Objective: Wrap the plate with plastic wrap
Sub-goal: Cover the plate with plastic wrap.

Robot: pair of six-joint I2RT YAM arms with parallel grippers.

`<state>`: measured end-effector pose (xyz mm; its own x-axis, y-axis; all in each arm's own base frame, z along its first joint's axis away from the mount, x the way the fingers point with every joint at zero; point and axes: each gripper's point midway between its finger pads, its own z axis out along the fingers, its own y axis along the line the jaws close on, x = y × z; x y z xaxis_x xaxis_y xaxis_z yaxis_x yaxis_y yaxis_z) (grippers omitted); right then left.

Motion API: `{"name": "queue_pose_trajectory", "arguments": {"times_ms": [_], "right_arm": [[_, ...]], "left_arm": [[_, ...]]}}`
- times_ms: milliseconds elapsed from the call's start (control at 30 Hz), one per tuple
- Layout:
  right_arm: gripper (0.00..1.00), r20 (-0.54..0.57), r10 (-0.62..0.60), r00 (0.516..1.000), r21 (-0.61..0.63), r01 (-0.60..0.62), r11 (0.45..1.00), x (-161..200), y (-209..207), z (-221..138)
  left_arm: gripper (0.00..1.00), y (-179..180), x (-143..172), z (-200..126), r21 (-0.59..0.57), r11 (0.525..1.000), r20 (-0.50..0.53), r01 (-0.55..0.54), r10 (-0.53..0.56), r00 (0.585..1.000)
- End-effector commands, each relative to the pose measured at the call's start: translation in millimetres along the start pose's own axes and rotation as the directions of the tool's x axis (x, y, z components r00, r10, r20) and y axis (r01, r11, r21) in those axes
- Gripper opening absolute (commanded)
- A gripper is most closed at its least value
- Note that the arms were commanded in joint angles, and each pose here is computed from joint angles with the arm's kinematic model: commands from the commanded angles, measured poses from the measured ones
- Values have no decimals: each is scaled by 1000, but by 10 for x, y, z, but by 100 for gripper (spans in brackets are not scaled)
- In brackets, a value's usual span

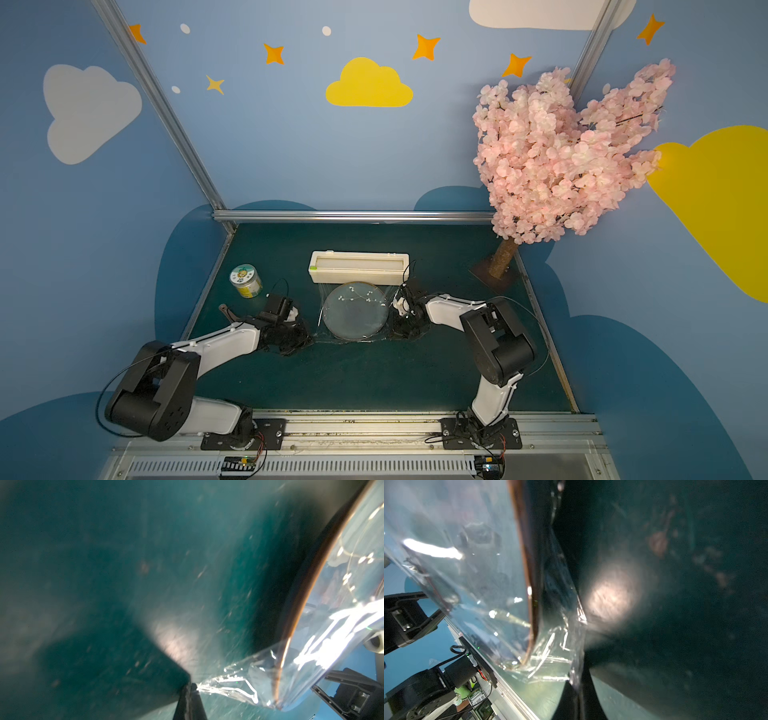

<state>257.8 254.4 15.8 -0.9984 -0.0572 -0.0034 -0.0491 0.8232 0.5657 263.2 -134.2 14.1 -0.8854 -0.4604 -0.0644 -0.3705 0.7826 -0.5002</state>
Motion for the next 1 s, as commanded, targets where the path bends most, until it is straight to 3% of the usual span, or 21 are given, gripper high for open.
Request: {"name": "queue_pose_trajectory", "arguments": {"times_ms": [0, 267, 500, 600, 800, 967], "right_arm": [[0, 54, 59, 997, 74, -63, 995, -201, -237, 35], [0, 75, 105, 992, -25, -104, 994, -373, -156, 155], [0, 58, 126, 990, -24, -124, 992, -219, -210, 133], [0, 59, 116, 992, -1, -116, 993, -107, -254, 38], [37, 71, 96, 993, 7, -97, 995, 80, -275, -123], [41, 81, 97, 992, 22, -99, 995, 189, -295, -233]], "left_arm": [[3, 130, -97, 122, -71, 997, 17, 2, -1, 1000], [3, 81, -178, 340, -34, 999, 14, 24, -24, 1000], [3, 63, -144, 286, -29, 999, 16, 16, -16, 1000], [13, 79, -117, 179, -43, 999, 29, 7, -5, 1000], [33, 195, -3, -15, -88, 996, 46, 5, -1, 999], [41, 246, 60, -209, -101, 995, 82, -3, 11, 997]]}}
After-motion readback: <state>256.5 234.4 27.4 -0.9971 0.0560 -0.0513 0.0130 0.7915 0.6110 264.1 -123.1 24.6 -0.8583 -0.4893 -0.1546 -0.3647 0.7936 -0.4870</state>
